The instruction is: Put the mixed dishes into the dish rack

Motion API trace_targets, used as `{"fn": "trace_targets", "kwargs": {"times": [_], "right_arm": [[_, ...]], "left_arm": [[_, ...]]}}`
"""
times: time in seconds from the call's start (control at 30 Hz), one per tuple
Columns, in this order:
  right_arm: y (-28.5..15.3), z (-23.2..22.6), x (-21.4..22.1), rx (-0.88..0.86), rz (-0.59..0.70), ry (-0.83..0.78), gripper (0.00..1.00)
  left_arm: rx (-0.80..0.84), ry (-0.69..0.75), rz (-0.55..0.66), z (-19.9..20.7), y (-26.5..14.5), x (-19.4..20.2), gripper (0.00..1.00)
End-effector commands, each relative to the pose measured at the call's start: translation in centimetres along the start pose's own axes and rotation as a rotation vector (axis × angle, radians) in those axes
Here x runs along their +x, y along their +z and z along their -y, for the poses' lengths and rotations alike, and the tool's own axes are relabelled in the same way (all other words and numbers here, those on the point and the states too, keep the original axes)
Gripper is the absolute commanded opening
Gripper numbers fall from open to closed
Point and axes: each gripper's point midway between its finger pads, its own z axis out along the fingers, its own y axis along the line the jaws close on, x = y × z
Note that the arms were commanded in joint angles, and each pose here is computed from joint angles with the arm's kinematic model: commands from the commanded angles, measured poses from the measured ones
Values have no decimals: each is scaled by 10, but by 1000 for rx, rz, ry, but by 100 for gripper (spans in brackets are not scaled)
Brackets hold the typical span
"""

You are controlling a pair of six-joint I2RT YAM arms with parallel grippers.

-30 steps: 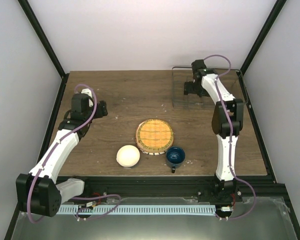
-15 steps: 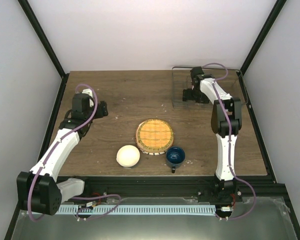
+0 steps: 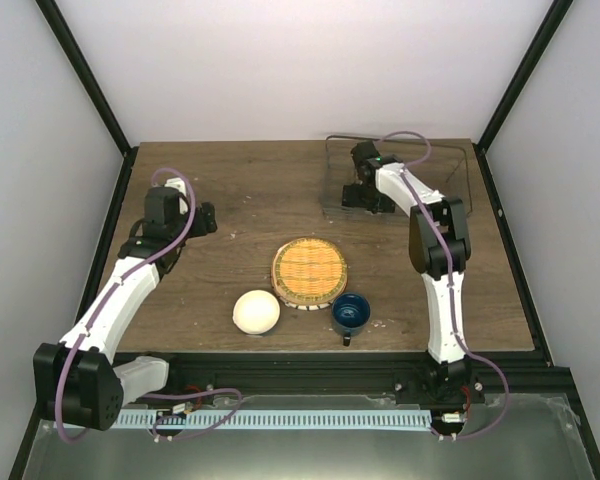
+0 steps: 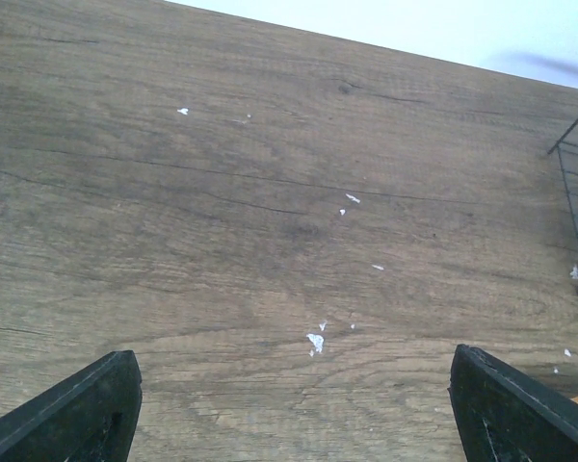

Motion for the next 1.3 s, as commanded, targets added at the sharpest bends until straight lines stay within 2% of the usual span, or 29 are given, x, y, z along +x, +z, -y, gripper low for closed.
{"fn": "trace_targets", "kwargs": {"times": [0.0, 0.17, 0.6, 1.27], "right_arm": [[-18, -40, 11, -45, 20, 28, 100], [-20, -71, 24, -70, 18, 45, 100], [-27, -162, 47, -145, 28, -51, 100], [-24, -178, 105, -84, -7, -263, 100]], "left_arm": [[14, 0, 4, 2, -2, 2, 89], [17, -2, 0, 3, -1, 3, 89], [25, -15, 2, 4, -6, 5, 89], [22, -26, -1, 5, -11, 8, 89]]}}
